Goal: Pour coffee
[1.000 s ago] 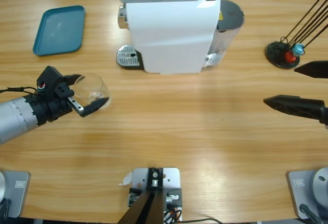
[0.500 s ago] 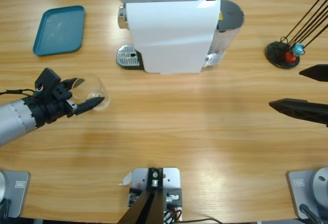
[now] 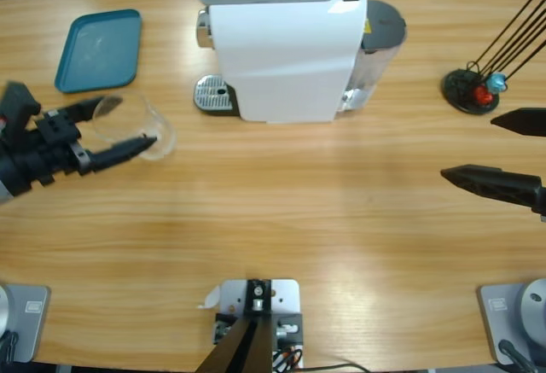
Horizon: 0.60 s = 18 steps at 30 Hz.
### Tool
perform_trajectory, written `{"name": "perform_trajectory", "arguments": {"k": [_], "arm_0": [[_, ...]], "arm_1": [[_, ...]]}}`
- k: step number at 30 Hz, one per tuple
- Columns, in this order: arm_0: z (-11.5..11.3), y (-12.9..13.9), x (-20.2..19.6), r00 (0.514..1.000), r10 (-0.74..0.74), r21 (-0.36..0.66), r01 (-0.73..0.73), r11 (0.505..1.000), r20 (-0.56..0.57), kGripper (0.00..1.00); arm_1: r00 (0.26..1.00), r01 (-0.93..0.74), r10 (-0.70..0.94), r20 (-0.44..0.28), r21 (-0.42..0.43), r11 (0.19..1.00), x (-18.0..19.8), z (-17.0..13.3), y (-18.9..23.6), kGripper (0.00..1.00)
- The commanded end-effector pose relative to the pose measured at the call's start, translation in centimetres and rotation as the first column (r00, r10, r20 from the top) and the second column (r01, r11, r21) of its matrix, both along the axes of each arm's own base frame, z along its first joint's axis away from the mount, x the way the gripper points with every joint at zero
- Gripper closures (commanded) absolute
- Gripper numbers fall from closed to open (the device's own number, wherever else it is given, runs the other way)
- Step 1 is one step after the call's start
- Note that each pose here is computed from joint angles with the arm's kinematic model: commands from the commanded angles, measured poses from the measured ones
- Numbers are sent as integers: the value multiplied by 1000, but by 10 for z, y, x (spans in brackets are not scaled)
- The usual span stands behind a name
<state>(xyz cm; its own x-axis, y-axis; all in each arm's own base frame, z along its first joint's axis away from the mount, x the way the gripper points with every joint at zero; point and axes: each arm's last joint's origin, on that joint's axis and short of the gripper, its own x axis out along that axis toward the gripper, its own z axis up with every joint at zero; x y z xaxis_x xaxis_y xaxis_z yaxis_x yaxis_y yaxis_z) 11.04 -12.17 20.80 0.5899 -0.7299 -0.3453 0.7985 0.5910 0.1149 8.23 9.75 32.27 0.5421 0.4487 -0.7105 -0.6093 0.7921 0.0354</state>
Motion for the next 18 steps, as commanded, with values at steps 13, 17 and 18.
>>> {"name": "perform_trajectory", "arguments": {"k": [13,17,18], "arm_0": [[8,-6,116,976,-179,169,199,965,-127,1000],[15,-20,136,950,-234,170,271,947,-208,1000],[13,-22,140,946,-238,175,278,944,-219,1000]], "arm_1": [[1000,11,-11,-1,-55,998,5,-17,6,0],[1000,18,-18,8,-69,997,7,-18,8,0],[999,35,-33,31,-80,996,8,-17,7,0]]}}
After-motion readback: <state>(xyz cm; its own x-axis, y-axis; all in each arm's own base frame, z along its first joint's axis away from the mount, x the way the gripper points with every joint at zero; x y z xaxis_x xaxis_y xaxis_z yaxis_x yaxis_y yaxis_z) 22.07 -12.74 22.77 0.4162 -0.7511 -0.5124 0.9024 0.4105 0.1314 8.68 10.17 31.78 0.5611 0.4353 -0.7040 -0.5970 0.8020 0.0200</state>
